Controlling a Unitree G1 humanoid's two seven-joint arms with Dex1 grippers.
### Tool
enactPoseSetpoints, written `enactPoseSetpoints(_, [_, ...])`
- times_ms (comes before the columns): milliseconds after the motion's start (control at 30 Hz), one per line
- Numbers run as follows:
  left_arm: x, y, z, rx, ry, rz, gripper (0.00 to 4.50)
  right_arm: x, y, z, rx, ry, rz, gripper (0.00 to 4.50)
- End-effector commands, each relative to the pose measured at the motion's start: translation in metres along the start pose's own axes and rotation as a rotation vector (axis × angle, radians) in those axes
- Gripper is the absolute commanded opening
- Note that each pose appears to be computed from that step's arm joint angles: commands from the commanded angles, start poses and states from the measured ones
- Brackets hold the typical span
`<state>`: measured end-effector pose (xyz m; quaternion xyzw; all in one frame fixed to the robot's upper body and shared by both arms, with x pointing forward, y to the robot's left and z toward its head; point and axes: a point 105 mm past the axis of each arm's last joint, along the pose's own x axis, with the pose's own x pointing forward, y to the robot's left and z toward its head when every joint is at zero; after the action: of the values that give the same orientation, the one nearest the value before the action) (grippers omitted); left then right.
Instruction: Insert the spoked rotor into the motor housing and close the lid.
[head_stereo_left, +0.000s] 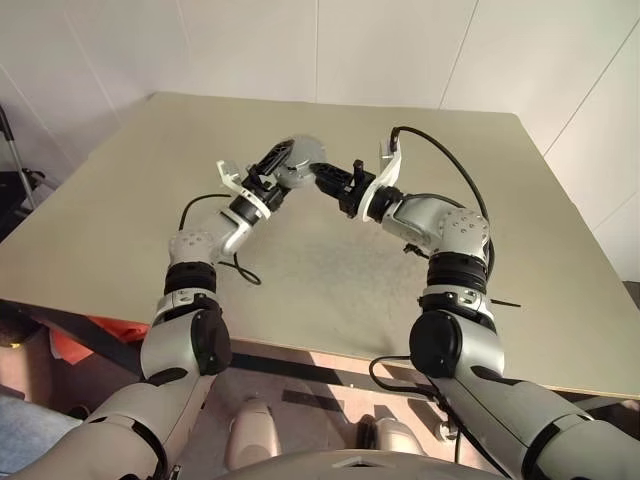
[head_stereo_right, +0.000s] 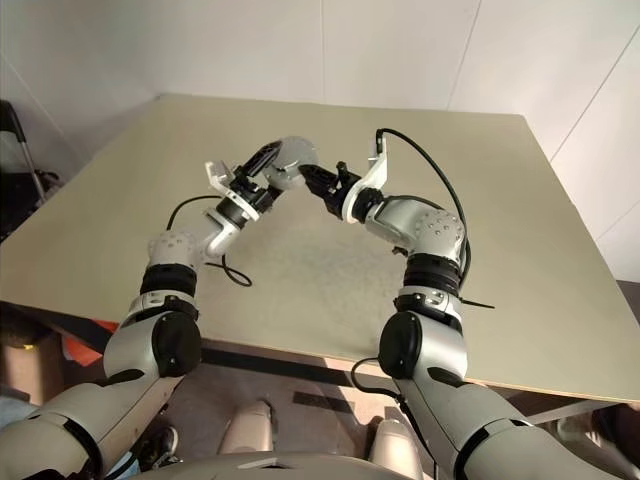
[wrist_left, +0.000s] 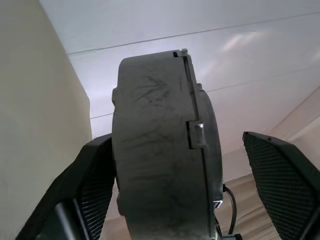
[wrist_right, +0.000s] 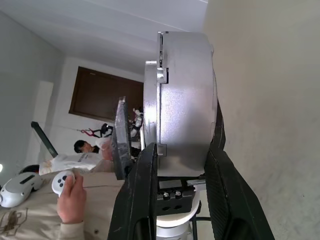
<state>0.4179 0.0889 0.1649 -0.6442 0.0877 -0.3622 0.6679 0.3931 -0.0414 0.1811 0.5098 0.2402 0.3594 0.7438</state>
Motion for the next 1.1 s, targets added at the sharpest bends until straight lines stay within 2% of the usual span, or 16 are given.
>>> enactPoseSetpoints(33, [0.006, -0.013, 0.005, 0.03, -0.008, -0.048, 2.58, -0.002, 0.032, 0.01, -0.049, -0.039, 0.117, 1.1])
enactPoseSetpoints(100, [0.006, -0.013, 0.006, 0.027, -0.009, -0.049, 2.15, -0.001, 0.033, 0.01, -0.049, -0.039, 0.117, 1.1])
enactPoseSetpoints(267, [0.006, -0.011, 0.004, 0.022, -0.002, -0.038, 2.15, -0.001, 0.033, 0.011, -0.062, -0.048, 0.117, 1.1])
enactPoseSetpoints(400, [0.004, -0.01, 0.006, 0.027, -0.007, -0.036, 2.15, 0.0, 0.03, 0.012, -0.091, -0.066, 0.106, 2.38])
enactPoseSetpoints(467, [0.001, -0.008, 0.009, 0.033, -0.022, -0.027, 2.15, 0.001, 0.017, 0.025, -0.111, -0.149, 0.013, 3.09])
enactPoseSetpoints(600, [-0.006, -0.004, 0.02, 0.036, -0.076, -0.006, 2.15, -0.003, 0.005, 0.045, -0.147, -0.279, -0.068, 4.46])
enactPoseSetpoints(767, [-0.027, 0.013, 0.051, 0.11, -0.231, 0.127, 2.15, -0.005, -0.005, 0.051, -0.166, -0.315, -0.116, 4.46])
enactPoseSetpoints(900, [-0.05, 0.025, 0.082, 0.143, -0.405, 0.25, 2.15, -0.003, -0.01, 0.047, -0.173, -0.299, -0.129, 4.46])
enactPoseSetpoints(1100, [-0.072, 0.036, 0.112, 0.19, -0.564, 0.417, 2.15, 0.003, -0.01, 0.041, -0.178, -0.269, -0.122, 4.46])
